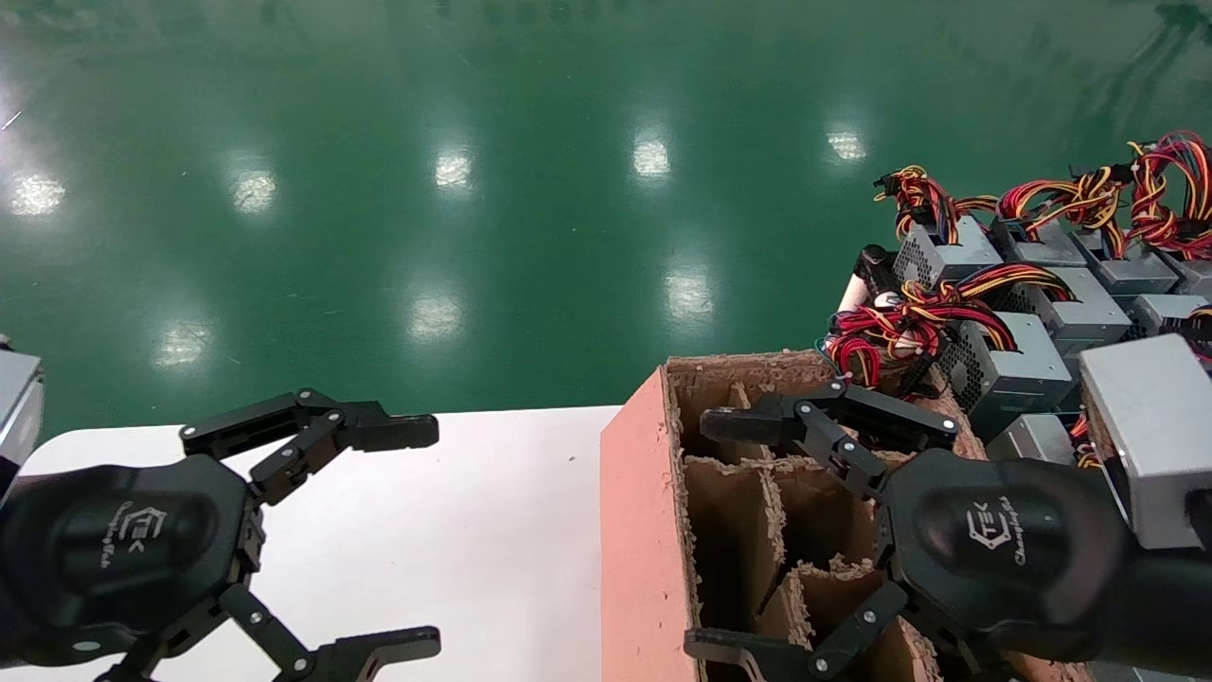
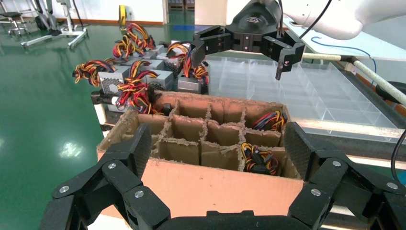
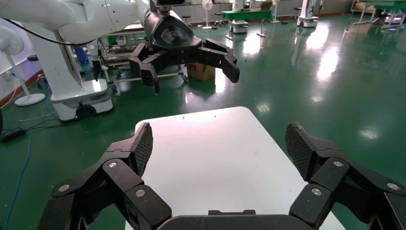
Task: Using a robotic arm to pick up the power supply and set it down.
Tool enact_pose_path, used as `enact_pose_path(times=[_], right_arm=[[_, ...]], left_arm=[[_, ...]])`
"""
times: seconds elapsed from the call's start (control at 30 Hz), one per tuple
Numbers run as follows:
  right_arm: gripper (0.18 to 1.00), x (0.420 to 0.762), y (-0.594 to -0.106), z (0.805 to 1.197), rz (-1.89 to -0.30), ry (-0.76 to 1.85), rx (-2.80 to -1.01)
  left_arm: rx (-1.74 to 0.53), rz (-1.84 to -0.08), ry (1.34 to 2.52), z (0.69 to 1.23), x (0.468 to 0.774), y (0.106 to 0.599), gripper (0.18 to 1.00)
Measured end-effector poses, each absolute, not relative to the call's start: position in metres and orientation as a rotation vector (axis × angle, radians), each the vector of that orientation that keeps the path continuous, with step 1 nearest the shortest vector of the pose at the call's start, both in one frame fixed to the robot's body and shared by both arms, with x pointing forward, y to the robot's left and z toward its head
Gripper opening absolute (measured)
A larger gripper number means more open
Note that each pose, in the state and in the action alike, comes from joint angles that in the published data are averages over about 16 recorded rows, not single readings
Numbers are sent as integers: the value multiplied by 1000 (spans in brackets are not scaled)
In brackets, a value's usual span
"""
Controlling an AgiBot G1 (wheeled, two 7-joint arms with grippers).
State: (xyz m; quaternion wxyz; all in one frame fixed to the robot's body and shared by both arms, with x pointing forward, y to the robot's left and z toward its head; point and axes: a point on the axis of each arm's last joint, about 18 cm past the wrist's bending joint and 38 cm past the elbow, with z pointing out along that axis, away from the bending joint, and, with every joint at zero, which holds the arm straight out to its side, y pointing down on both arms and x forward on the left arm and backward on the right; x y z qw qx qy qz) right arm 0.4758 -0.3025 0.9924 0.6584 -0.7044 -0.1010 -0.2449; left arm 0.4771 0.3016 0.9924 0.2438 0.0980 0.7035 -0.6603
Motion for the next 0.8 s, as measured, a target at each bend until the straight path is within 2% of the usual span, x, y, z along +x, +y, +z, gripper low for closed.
enact_pose_path(times=[0.8], right_arm=[[1000,476,-302,992,-555,-229,-1595]], left_arm=[[268,-1804,1922,992,477,302,1001]])
